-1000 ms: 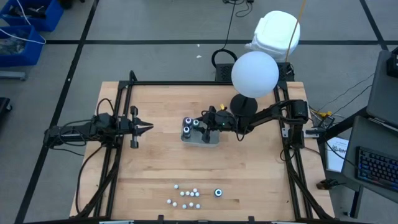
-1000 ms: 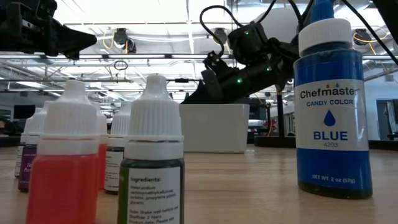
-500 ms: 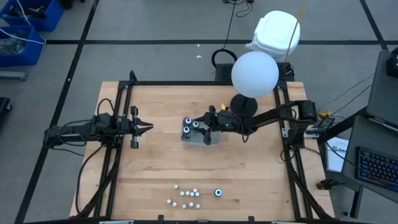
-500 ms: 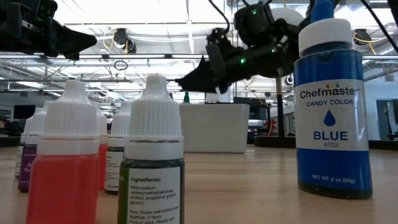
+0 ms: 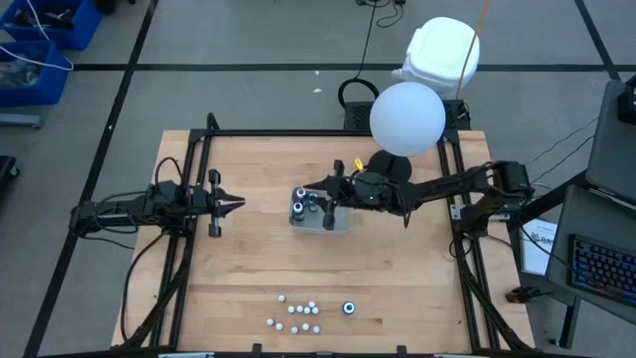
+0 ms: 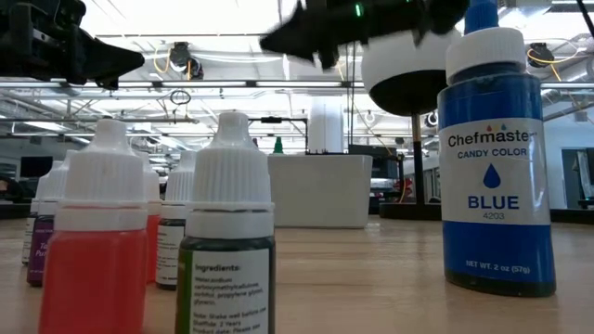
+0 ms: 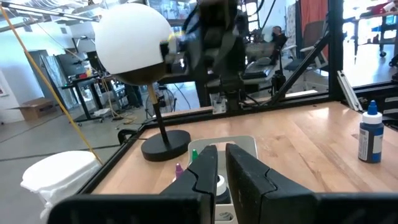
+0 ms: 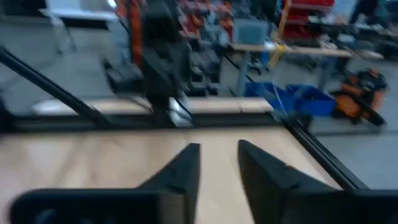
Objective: Pick & Place food coloring
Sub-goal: Put the large blue food coloring bottle into the gray bin
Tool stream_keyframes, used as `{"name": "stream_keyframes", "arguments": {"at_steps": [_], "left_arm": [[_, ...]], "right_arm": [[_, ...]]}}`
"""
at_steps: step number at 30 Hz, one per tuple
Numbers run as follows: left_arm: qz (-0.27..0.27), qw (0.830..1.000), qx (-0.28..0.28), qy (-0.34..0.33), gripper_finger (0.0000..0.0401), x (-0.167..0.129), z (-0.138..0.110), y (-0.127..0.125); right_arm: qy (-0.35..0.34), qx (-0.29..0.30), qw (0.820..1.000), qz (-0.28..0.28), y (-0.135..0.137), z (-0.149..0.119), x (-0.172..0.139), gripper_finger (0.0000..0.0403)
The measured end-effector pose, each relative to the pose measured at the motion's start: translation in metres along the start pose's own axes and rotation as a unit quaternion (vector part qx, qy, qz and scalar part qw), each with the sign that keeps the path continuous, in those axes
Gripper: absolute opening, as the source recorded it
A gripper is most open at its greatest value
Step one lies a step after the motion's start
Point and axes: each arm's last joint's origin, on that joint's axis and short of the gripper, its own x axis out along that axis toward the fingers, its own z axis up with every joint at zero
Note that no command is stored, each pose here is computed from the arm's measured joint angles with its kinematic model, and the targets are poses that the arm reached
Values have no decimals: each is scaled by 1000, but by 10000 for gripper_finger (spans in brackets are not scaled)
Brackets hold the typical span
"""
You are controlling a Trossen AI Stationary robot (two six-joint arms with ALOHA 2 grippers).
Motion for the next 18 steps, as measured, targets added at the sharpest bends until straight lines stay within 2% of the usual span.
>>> {"name": "stream_keyframes", "arguments": {"at_steps": [4, 6, 10, 18], "left_arm": [[0, 1000, -7, 1, 42, 0, 0, 0], [0, 1000, -7, 2, 42, 0, 0, 0], [2, 1000, -4, 2, 42, 0, 0, 0], [4, 1000, -11, 4, 42, 0, -1, 0]], "right_arm": [[-45, 22, 995, 85, 26, 32, 3, 12], [-71, 42, 990, 113, 40, 47, 2, 9], [-111, 59, 983, 132, 62, 68, -5, 11], [-118, 54, 979, 159, 92, 74, -16, 1]]}}
